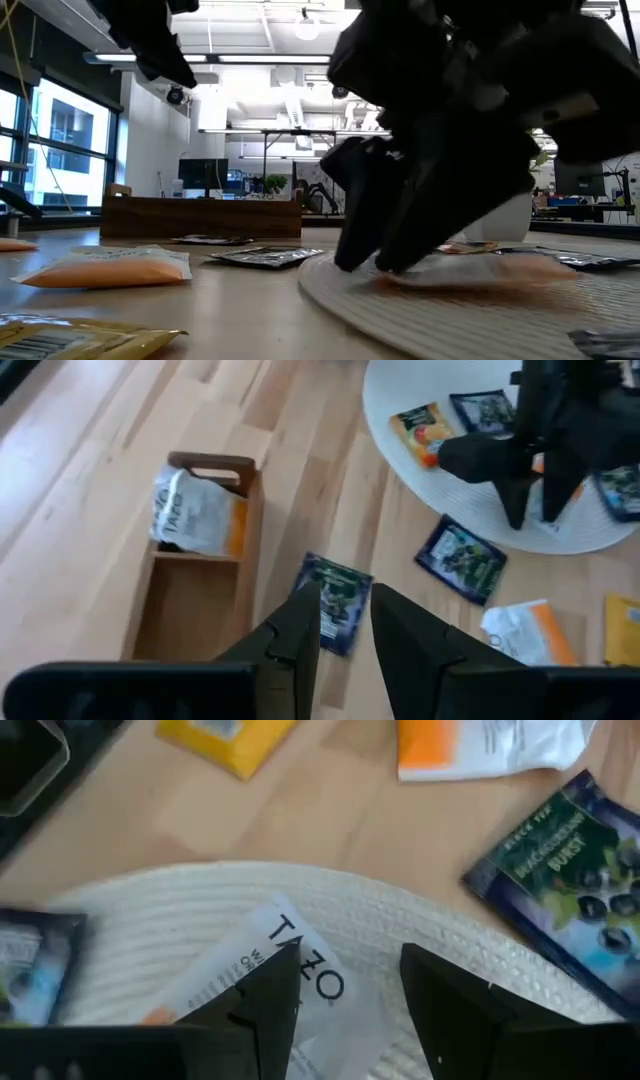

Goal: Pick & Place Tea
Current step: Put the white tea bag into the right section of the wooden organizer

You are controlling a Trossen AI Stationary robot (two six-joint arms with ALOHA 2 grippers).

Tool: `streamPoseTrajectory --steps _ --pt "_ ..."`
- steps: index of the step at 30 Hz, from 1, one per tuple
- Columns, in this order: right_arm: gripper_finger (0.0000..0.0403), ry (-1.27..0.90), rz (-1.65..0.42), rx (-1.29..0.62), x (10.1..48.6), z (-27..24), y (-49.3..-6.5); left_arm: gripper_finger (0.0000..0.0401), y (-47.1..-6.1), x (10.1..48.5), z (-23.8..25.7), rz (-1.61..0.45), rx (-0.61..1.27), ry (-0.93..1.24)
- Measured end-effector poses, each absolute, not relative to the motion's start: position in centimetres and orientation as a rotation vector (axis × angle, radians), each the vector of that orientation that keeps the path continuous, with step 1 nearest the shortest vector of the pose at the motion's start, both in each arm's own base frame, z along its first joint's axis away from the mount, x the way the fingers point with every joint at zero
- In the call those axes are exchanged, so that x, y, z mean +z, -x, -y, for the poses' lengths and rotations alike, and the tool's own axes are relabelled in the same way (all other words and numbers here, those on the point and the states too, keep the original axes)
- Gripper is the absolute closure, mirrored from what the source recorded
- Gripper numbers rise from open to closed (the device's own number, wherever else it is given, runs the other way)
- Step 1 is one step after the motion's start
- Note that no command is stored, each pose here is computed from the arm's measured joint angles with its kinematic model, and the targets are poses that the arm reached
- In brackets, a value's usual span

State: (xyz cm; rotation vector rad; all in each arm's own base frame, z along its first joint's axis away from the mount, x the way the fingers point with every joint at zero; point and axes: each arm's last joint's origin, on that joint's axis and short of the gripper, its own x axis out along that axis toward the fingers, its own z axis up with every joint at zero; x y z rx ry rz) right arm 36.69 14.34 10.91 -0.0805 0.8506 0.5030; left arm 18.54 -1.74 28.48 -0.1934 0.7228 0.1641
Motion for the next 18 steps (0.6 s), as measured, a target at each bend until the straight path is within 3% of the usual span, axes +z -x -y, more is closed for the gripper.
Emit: streamPoseTrajectory --steps 6,13,18 --pt "0.0268 0.147 -0.894 0.468 9.2 -14.0 -36.1 0.0312 -18.4 28.5 2.8 -0.719 0.138 0.220" --pt "0.0392 0.060 -0.879 0.503 10.0 -13.0 -36.3 0.0312 -18.4 28.5 3.4 -0.690 0.212 0.255" --pt "0.0380 0.179 -0.750 0.400 13.6 -12.1 -36.3 0.0312 -18.4 28.7 3.8 -0.648 0.249 0.286"
